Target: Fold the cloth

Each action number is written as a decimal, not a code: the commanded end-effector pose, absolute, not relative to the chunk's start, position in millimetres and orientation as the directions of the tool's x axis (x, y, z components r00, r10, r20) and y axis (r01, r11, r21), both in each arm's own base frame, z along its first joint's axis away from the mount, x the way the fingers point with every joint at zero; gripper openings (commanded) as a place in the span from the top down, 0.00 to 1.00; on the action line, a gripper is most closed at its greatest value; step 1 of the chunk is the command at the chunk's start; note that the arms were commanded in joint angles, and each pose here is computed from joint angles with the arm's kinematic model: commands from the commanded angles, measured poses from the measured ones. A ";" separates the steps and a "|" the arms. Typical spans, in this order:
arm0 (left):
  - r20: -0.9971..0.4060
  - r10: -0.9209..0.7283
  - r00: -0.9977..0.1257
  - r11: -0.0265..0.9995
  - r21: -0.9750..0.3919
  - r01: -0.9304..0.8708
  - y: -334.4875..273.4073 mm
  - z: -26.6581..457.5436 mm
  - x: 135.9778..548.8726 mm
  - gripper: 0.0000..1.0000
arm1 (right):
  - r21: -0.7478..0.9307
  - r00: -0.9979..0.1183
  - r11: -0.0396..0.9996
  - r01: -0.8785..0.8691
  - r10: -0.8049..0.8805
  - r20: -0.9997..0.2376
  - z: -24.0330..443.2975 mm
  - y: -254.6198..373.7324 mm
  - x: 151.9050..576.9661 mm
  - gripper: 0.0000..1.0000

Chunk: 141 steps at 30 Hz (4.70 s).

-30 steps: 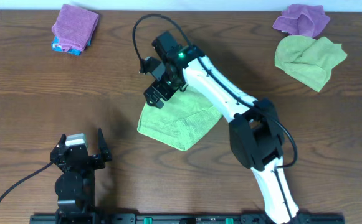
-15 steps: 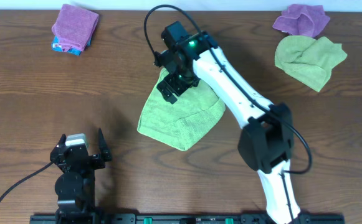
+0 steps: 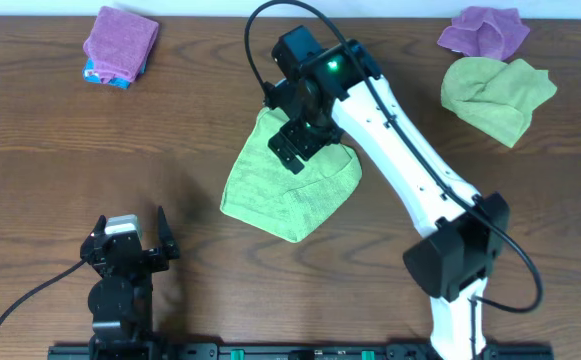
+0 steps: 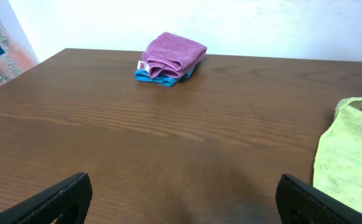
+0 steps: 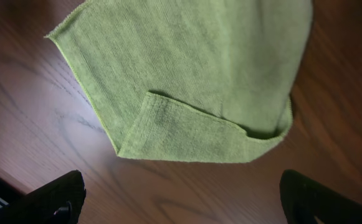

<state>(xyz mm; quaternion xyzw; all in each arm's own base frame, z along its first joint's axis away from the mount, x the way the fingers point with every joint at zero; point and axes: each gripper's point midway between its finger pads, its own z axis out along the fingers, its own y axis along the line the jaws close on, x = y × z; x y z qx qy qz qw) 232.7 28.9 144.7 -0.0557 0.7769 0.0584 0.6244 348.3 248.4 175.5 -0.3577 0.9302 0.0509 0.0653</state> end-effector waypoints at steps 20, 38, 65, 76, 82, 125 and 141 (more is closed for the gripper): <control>-0.969 -0.002 -0.246 0.983 0.043 -0.178 33.2 130.8 232.1 0.05 | -0.031 -0.819 0.873 -0.488 -0.469 -0.331 226.1 163.7 290.9 0.01; -0.969 -0.002 -0.246 0.983 0.043 -0.178 33.2 130.8 232.1 0.05 | 0.039 -0.894 0.952 -0.303 -0.270 -0.358 199.0 104.5 296.1 0.01; -0.969 -0.002 -0.246 0.983 0.043 -0.178 33.2 130.8 232.1 0.05 | 0.136 -0.928 0.926 -0.352 -0.327 -0.180 36.5 152.0 373.5 0.37; -0.969 -0.002 -0.246 0.983 0.043 -0.178 33.2 130.8 232.1 0.05 | 0.143 -0.938 0.930 -0.338 -0.320 -0.135 15.5 148.5 372.4 0.99; -0.969 -0.002 -0.246 0.983 0.043 -0.178 33.2 130.8 232.1 0.05 | 0.001 -0.962 0.963 -0.269 -0.268 -0.058 16.0 105.4 368.8 0.99; -0.969 -0.002 -0.246 0.983 0.043 -0.178 33.2 130.8 232.1 0.05 | 0.040 -0.936 0.940 -0.338 -0.341 0.090 39.1 100.6 338.1 0.64; -0.969 -0.002 -0.246 0.983 0.043 -0.178 33.2 130.8 232.1 0.05 | 0.003 -0.936 0.936 -0.351 -0.351 0.007 38.6 84.0 287.4 0.45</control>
